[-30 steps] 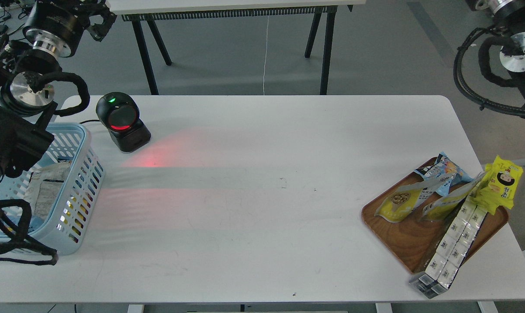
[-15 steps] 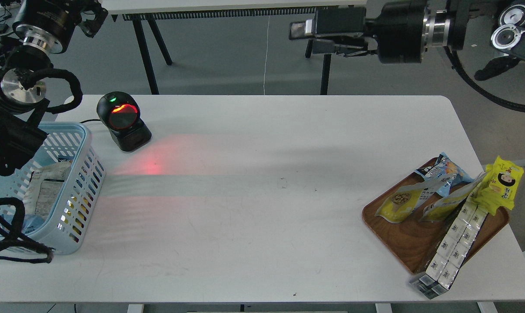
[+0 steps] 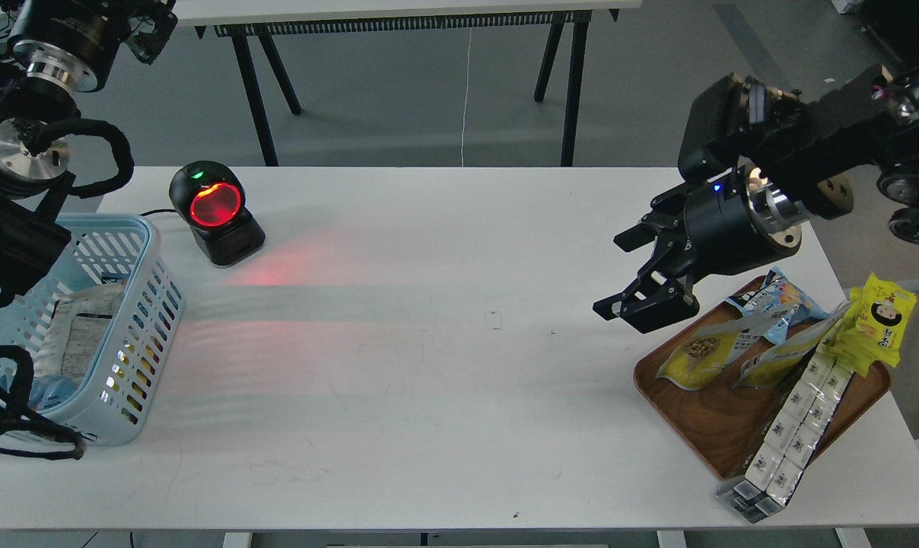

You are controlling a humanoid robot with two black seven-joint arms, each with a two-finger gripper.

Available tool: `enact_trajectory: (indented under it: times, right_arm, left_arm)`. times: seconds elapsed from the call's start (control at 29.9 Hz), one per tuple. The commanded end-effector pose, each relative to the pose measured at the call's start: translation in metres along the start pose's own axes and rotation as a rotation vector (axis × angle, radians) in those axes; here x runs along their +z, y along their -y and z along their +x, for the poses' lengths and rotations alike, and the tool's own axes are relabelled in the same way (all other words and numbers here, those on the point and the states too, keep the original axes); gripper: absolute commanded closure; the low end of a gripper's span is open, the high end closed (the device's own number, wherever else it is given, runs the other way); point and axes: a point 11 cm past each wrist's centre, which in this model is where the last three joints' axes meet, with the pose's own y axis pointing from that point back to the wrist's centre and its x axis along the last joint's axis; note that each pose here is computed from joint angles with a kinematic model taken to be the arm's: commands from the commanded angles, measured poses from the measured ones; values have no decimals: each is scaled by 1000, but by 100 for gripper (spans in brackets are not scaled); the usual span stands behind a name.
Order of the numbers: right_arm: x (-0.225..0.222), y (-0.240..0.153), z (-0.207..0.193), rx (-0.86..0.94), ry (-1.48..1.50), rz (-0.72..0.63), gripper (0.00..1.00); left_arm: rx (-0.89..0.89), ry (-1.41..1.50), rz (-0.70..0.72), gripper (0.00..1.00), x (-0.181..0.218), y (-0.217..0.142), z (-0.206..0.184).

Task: Scan snack and place in basket
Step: 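Reach the right gripper down to the yellow snack packet on the tray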

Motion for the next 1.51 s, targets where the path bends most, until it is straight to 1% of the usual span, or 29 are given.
enact_trajectory:
  times: [0.0,0.07,0.27,0.33,0.37,0.47,0.64,0.74,0.8,0.87,1.1,1.41,1.44,1.47]
  right_arm:
    - [5,6,-25,-78,-86,-31,9]
    - [4,8,-35,-101,-85,-26,10]
    - [3,14,-76,-183,-112,-24,11]
    - [7,16,-86,-205,-116,-35,11]
    - [12,18,-91,-217,-111,-47,13]
    - [19,22,-100,-242,-101,-60,26]
    - [21,25,-100,-248,-103,-60,47]
    - [20,28,-98,-248,-109,-51,53]
    - [19,28,-98,-248,-110,-50,66]
    - [20,28,-98,-250,-111,-52,73]
    - [22,29,-104,-261,-102,-57,80]
    - [26,28,-108,-269,-97,-67,81]
    - [26,28,-108,-270,-98,-68,83]
    - [26,28,-108,-271,-99,-68,88]
  left_arm:
    - [5,0,4,0,-2,-2,2]
    - [5,0,7,0,-3,-2,2]
    - [3,-4,9,0,-5,-1,1]
    - [3,-5,7,0,-5,-1,1]
    - [3,-5,7,0,-5,-1,1]
    - [3,-5,7,0,-5,-1,1]
    - [7,-5,8,0,-6,-2,2]
    - [8,-9,6,0,-6,-2,2]
    - [7,-10,3,0,-5,-1,2]
    - [7,-11,0,0,-4,-1,2]
    - [3,-13,-6,0,-2,1,-1]
    - [3,-14,-7,0,-1,1,-1]
    - [3,-14,-7,0,-1,1,-1]
    - [2,-15,-8,0,-2,1,-1]
